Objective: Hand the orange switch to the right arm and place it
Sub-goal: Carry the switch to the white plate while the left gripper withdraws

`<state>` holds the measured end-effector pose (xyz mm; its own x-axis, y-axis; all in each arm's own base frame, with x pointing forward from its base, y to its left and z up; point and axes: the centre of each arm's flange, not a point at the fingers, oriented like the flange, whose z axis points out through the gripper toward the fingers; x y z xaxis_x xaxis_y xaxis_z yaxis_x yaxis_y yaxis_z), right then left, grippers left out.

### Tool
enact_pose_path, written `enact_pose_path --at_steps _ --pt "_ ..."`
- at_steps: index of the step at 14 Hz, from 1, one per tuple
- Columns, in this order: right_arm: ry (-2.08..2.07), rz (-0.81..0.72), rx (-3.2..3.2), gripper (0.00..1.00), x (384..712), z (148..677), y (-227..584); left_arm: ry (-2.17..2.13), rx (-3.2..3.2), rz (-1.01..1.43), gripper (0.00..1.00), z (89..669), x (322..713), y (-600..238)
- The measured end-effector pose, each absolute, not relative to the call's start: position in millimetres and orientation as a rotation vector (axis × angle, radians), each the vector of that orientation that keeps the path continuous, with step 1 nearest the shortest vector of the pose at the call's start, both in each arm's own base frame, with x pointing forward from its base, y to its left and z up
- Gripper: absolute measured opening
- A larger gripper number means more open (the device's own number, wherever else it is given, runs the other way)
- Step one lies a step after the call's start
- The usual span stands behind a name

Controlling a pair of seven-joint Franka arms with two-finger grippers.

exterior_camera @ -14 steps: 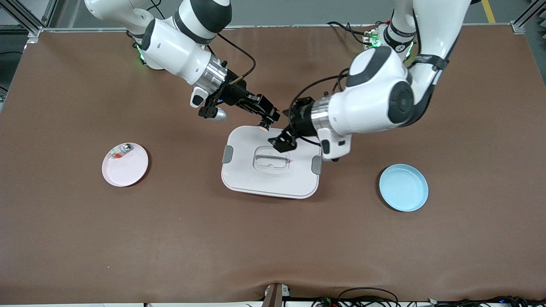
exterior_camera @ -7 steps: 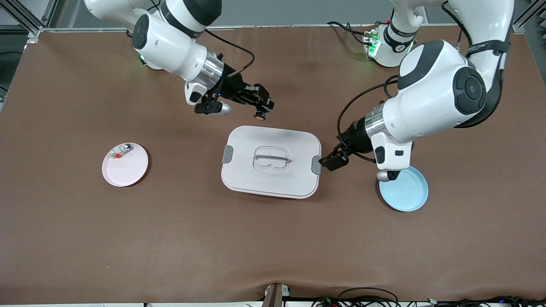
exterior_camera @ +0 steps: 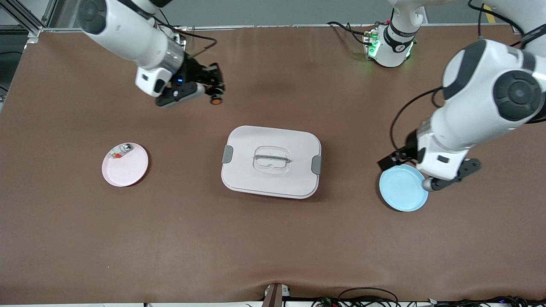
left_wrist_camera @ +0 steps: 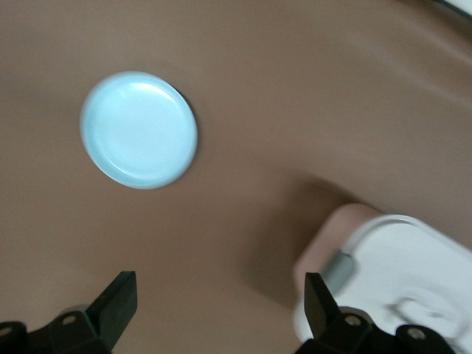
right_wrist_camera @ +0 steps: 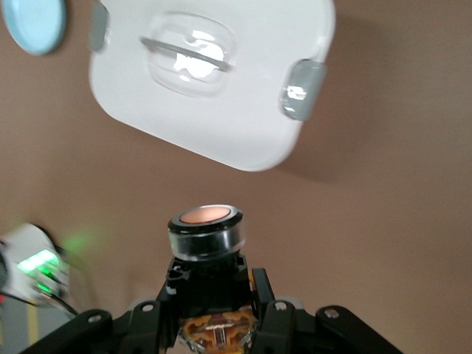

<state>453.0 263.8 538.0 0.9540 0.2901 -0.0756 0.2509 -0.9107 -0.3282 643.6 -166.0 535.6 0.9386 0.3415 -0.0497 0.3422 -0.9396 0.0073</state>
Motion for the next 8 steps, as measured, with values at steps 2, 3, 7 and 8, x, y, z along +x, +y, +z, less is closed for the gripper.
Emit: enact_pose_path --at_steps 2,3,7,8 --pt "-0.700 0.149 -2.878 0.42 455.2 547.3 221.3 0.448 3.142 -0.060 1.00 541.0 645.3 -138.0" --pt "-0.839 0.139 -2.889 0.42 458.1 551.2 201.9 0.429 3.157 -0.064 1.00 545.3 643.1 -132.7" --pt "-1.384 0.092 -2.802 0.42 489.3 551.6 100.7 0.346 3.198 -0.061 1.00 575.8 624.9 -126.0" --pt "-1.496 0.072 -2.773 0.42 495.9 546.7 79.0 0.268 3.211 -0.051 1.00 585.8 619.8 -122.8"
